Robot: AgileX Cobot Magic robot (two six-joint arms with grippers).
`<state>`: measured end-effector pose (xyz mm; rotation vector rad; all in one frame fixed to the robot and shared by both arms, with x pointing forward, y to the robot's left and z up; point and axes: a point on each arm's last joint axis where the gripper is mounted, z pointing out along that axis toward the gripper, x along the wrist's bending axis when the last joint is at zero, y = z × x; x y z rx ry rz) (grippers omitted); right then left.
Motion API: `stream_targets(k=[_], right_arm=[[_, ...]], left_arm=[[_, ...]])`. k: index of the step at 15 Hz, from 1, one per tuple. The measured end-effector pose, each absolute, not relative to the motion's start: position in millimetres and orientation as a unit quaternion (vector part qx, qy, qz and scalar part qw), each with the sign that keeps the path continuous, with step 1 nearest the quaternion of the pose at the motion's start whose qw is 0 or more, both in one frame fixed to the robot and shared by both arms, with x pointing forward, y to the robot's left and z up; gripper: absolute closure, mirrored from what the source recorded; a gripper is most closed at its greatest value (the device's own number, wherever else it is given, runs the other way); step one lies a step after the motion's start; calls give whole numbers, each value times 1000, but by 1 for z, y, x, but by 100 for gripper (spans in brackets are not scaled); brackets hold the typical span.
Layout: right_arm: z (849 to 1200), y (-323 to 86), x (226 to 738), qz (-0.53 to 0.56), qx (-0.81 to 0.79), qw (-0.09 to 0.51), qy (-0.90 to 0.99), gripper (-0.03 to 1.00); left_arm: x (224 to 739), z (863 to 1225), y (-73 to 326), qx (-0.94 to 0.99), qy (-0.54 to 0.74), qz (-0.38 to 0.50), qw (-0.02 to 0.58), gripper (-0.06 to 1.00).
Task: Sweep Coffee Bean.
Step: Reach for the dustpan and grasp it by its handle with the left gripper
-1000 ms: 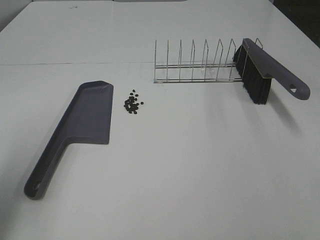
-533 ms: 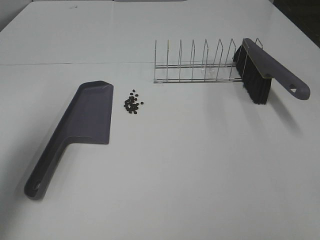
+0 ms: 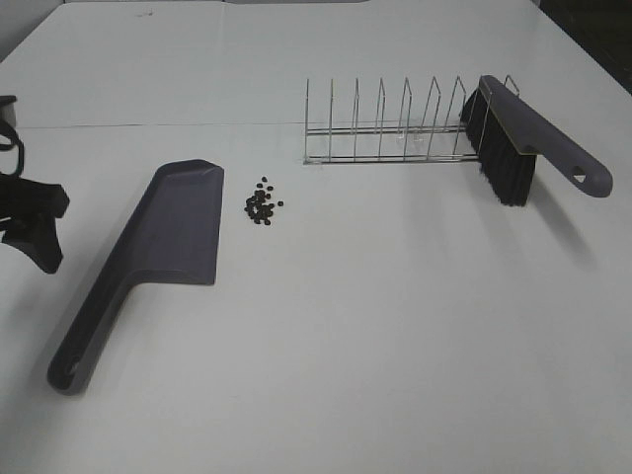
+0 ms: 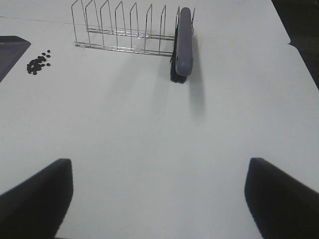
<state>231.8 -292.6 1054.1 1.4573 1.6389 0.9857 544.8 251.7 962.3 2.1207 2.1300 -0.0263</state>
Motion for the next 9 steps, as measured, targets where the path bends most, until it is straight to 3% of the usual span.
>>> stream_targets(k=[9], right_arm=[[1054,-293,232,382,565,360,636,18]], left_arm=[[548,924,202,731,681,-23,33,25]])
